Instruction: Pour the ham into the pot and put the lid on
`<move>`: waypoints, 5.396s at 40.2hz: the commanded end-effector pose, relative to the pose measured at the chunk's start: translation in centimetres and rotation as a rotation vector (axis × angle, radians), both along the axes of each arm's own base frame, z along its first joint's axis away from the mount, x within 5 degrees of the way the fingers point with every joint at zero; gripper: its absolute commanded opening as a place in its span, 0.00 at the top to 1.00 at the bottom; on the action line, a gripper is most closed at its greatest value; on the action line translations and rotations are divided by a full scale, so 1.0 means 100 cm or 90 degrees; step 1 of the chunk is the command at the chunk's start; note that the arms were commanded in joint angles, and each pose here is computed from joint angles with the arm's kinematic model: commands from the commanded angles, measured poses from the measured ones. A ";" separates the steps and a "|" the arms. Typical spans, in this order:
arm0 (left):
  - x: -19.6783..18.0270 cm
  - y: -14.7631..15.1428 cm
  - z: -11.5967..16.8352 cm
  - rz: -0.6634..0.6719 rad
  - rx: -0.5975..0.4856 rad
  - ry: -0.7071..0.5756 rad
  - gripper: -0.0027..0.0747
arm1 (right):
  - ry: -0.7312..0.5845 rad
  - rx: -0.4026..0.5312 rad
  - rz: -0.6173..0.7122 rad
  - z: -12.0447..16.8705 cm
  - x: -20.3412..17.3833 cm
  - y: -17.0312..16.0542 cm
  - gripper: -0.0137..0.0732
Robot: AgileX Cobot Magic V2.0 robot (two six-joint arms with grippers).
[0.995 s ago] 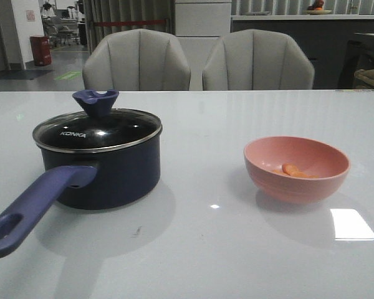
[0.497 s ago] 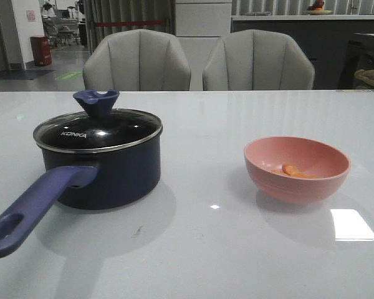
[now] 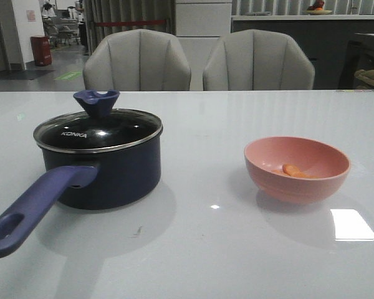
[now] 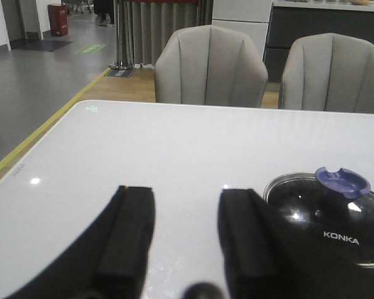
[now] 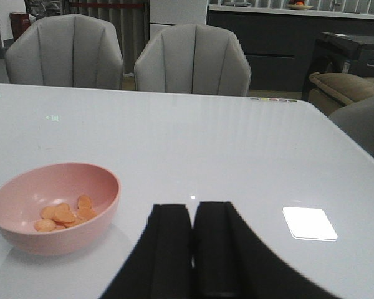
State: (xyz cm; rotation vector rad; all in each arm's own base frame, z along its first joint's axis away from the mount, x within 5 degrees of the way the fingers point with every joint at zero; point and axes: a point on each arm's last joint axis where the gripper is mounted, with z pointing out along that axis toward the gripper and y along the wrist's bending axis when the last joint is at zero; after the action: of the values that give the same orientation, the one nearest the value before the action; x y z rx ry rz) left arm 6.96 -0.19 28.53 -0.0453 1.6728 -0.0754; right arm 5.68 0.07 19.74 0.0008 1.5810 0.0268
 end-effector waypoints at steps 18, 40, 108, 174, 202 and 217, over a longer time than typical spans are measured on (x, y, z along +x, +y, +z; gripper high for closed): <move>0.045 -0.011 0.039 -0.060 0.003 0.127 0.13 | -0.067 -0.013 -0.001 0.010 -0.002 0.000 0.68; 0.177 -0.055 0.062 -0.140 0.007 0.402 0.14 | -0.067 -0.013 -0.001 0.010 -0.002 0.000 0.68; 0.310 -0.189 0.020 -0.112 0.053 0.721 0.14 | -0.068 -0.013 -0.001 0.010 -0.002 0.000 0.68; 0.312 -0.190 0.012 -0.107 0.063 0.747 0.70 | -0.068 -0.013 -0.001 0.010 -0.002 0.000 0.68; 0.286 -0.101 0.088 -0.035 0.087 0.617 0.70 | -0.068 -0.013 -0.001 0.010 -0.002 0.000 0.68; 0.264 0.002 0.053 0.059 0.010 0.616 0.70 | -0.068 -0.013 -0.001 0.010 -0.002 0.000 0.68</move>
State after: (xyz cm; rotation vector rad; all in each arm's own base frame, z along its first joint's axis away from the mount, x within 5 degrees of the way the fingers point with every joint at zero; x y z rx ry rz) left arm 34.04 -0.72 32.91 -0.1557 2.7231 0.0986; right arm 5.67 0.07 19.75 0.0008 1.5794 0.0268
